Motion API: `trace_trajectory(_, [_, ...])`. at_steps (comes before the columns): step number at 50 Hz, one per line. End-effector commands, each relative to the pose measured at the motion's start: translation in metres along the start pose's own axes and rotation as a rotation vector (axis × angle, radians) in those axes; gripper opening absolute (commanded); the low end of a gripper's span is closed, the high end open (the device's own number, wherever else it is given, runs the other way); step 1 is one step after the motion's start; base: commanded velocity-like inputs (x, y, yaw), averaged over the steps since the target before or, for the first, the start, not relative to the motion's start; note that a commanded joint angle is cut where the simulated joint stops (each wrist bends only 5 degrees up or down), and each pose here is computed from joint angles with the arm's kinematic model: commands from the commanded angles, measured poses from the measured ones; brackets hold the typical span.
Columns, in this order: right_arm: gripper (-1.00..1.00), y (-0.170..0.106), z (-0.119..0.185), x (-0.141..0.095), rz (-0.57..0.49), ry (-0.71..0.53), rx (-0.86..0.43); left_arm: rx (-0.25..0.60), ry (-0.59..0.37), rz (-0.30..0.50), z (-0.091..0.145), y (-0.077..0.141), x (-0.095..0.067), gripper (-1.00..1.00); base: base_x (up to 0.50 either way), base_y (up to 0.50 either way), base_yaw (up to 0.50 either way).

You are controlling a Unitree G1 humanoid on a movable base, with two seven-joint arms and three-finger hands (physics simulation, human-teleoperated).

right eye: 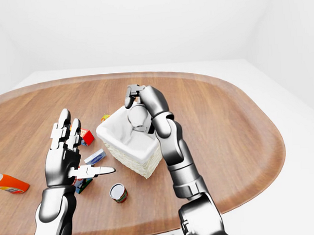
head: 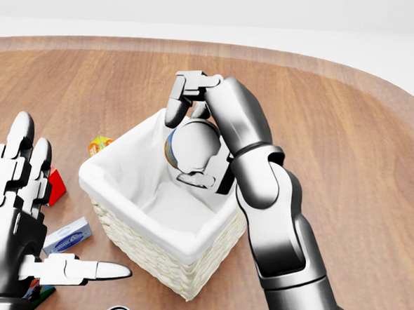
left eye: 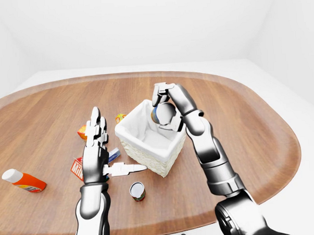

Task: Pick up the alphabet soup, and put it in the basket.

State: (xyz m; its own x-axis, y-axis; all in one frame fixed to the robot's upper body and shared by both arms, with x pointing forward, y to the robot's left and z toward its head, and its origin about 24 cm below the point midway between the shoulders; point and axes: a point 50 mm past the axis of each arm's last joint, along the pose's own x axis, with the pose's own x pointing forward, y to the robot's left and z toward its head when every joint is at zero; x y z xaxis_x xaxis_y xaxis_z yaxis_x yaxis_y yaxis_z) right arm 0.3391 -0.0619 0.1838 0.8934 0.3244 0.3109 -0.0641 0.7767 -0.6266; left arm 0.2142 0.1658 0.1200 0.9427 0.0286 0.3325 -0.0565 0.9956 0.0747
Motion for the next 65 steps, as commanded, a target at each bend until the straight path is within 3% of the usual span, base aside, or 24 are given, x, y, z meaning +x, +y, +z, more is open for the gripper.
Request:
trace_trajectory(1, [-1.0,0.005,-0.013,0.015,0.057,0.069,-0.023,0.0,0.0,0.0,0.0,0.0,0.0,1.0,0.0,0.0,0.0])
trace_trajectory(20, [-1.0,0.016,-0.035,0.027,0.124,0.183,-0.051,0.001,0.001,0.0,-0.001,0.0,0.0,1.0,0.0,0.0,0.0])
trace_trajectory(65, [-1.0,0.05,-0.047,0.029,0.248,0.277,-0.042,0.0,0.001,0.001,-0.001,0.001,0.0,1.0,0.0,0.0,0.0])
